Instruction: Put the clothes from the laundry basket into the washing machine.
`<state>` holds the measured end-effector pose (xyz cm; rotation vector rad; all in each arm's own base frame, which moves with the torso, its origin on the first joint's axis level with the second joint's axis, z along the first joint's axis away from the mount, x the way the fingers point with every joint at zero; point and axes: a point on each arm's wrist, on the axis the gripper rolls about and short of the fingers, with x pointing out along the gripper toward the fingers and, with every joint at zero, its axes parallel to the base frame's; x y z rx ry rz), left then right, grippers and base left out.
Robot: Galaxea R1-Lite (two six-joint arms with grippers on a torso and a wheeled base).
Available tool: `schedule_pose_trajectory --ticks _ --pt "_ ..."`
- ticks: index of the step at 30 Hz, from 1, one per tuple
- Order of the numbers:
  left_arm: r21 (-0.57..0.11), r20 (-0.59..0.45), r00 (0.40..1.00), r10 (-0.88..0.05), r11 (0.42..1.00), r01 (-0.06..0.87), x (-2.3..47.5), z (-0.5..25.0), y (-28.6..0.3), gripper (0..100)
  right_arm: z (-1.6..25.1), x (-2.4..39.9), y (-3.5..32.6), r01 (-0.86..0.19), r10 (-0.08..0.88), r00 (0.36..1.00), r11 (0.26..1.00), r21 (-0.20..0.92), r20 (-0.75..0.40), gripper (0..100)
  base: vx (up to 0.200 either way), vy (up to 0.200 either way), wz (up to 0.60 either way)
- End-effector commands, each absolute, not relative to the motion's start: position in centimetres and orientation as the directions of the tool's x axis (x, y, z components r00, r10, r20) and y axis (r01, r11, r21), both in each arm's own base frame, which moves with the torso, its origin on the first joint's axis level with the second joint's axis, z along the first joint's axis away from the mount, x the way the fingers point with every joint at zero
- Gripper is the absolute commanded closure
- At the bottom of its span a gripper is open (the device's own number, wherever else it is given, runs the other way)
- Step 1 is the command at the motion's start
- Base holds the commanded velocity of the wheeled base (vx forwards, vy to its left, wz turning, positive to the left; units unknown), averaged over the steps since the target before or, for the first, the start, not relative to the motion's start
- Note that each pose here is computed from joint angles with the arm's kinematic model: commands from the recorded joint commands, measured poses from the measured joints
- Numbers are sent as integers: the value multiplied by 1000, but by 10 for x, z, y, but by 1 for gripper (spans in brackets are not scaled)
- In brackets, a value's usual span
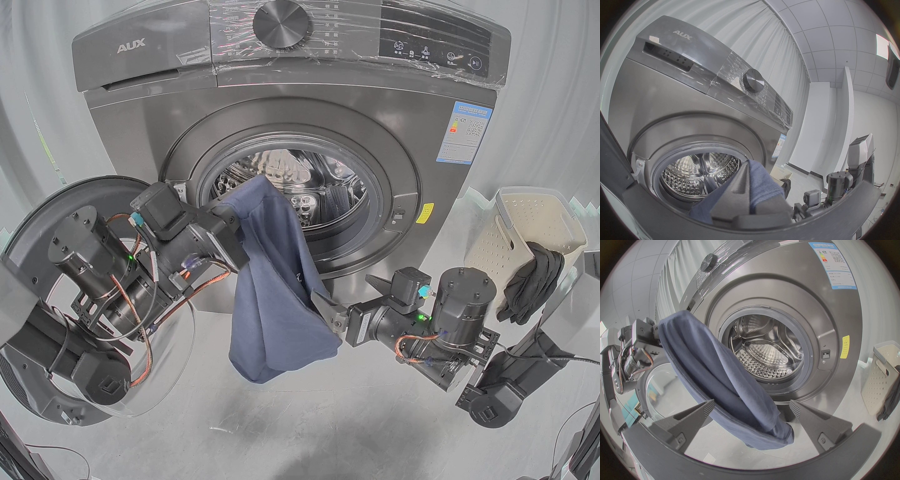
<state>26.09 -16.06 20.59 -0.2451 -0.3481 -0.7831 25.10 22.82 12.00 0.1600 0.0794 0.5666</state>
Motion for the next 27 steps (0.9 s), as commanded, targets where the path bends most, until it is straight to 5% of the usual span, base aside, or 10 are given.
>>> schedule_pose_trajectory --ticks 1,27 --pt "-82 409 651 -639 685 724 261 210 -161 100 113 254 231 -524 538 842 835 168 -48 0 0 0 0" --pt "-65 518 624 -585 701 711 258 242 -158 100 69 296 249 -530 542 836 838 132 -82 0 0 0 0"
